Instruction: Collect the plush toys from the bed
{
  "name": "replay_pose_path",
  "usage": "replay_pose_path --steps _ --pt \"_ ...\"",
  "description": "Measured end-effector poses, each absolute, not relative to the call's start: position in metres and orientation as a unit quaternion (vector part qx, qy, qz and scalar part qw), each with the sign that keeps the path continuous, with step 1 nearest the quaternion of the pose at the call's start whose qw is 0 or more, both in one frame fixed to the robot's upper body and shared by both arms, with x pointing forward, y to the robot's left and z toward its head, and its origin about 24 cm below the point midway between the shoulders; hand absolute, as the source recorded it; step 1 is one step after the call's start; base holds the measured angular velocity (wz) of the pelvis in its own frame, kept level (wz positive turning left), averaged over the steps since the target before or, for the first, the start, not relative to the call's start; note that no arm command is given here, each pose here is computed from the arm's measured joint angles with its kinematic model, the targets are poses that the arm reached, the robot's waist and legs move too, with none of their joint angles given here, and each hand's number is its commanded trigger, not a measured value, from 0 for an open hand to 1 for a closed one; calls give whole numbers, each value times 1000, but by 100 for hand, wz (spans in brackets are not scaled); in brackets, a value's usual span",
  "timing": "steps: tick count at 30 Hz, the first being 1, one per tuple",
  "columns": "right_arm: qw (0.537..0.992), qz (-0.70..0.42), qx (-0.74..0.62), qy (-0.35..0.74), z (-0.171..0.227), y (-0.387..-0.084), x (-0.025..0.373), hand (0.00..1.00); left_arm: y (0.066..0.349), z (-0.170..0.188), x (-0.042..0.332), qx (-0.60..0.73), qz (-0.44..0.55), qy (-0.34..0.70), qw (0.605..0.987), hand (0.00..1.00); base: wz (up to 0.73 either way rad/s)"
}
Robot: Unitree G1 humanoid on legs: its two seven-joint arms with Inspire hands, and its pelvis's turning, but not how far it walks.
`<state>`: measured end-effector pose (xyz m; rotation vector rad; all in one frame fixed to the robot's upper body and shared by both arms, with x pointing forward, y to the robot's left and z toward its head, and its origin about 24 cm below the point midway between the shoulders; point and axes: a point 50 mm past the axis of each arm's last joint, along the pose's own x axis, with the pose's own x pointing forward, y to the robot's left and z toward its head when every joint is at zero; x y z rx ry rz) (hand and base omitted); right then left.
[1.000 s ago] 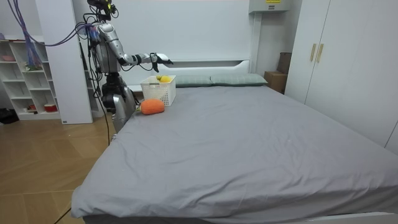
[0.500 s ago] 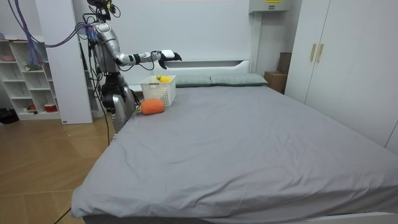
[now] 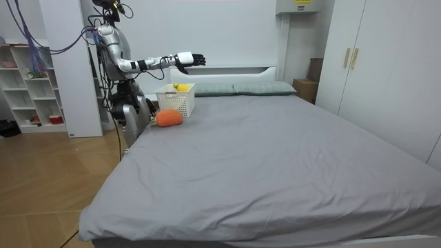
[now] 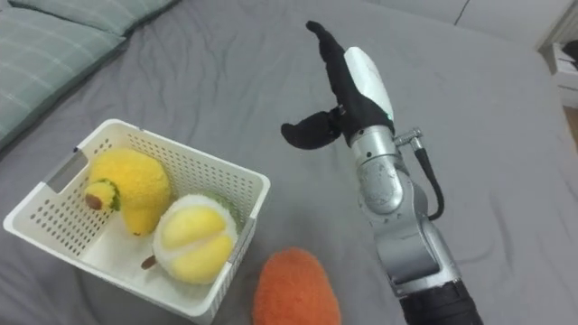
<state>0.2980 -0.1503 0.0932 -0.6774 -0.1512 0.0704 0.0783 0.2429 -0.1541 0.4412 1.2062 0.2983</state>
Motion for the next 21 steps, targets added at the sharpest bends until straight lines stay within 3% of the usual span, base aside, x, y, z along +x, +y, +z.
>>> replay_pose_path --steps 11,21 --pt "950 -17 -309 -51 89 -181 294 0 245 -156 61 197 151 577 778 0 0" --pt "951 -15 -308 3 63 -189 284 0 246 -157 59 166 171 580 779 0 -2"
